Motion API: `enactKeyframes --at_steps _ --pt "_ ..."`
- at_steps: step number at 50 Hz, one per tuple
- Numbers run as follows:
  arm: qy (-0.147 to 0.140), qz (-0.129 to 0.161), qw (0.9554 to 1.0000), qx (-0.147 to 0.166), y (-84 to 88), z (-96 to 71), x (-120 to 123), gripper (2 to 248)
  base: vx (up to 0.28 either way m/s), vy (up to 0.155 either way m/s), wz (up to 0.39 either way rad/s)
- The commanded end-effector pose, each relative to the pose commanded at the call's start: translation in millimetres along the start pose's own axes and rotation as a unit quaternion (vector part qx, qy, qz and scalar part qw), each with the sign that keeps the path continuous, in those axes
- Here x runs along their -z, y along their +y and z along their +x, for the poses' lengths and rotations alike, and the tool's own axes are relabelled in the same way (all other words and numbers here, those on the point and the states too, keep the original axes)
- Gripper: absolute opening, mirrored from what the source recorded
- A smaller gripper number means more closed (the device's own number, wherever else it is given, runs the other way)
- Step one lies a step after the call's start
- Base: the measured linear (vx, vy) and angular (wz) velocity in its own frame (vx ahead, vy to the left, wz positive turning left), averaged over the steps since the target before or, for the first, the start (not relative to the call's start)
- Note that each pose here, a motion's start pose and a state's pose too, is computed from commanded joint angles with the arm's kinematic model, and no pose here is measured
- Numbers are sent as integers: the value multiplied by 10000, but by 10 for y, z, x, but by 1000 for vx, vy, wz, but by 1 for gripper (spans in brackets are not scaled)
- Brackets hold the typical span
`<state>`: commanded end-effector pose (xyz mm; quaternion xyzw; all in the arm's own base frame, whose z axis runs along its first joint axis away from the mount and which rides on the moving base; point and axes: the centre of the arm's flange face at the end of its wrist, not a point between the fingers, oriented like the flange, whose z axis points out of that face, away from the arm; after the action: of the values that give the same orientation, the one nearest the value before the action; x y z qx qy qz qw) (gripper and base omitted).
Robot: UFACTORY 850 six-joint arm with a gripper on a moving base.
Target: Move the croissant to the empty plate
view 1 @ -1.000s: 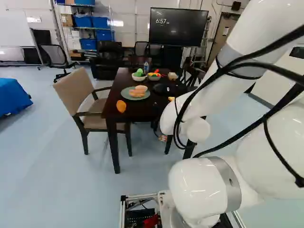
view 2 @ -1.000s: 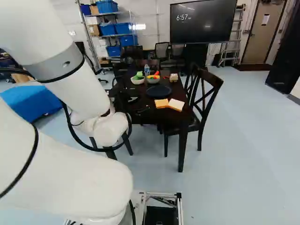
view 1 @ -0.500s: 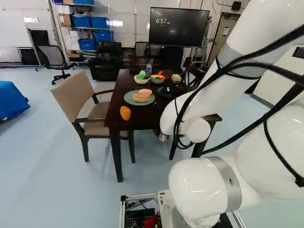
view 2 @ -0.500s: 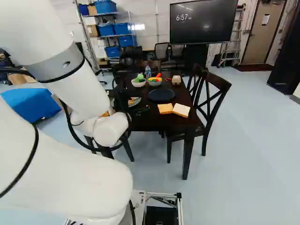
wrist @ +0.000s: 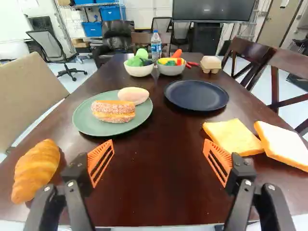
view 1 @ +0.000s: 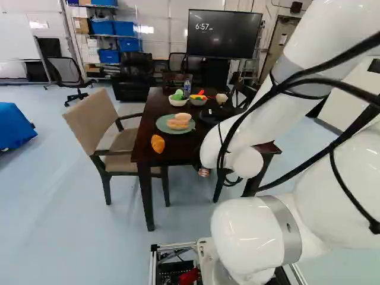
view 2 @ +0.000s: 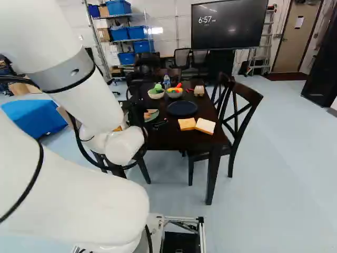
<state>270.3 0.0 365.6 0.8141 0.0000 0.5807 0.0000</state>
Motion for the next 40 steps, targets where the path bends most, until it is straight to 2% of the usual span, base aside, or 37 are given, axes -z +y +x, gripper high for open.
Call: enactKeyframes --at_steps 20,40 --pt "0 0 10000 0 0 0 0 247 2 0 0" --pt "0 0 10000 0 0 0 0 247 95 1 -7"
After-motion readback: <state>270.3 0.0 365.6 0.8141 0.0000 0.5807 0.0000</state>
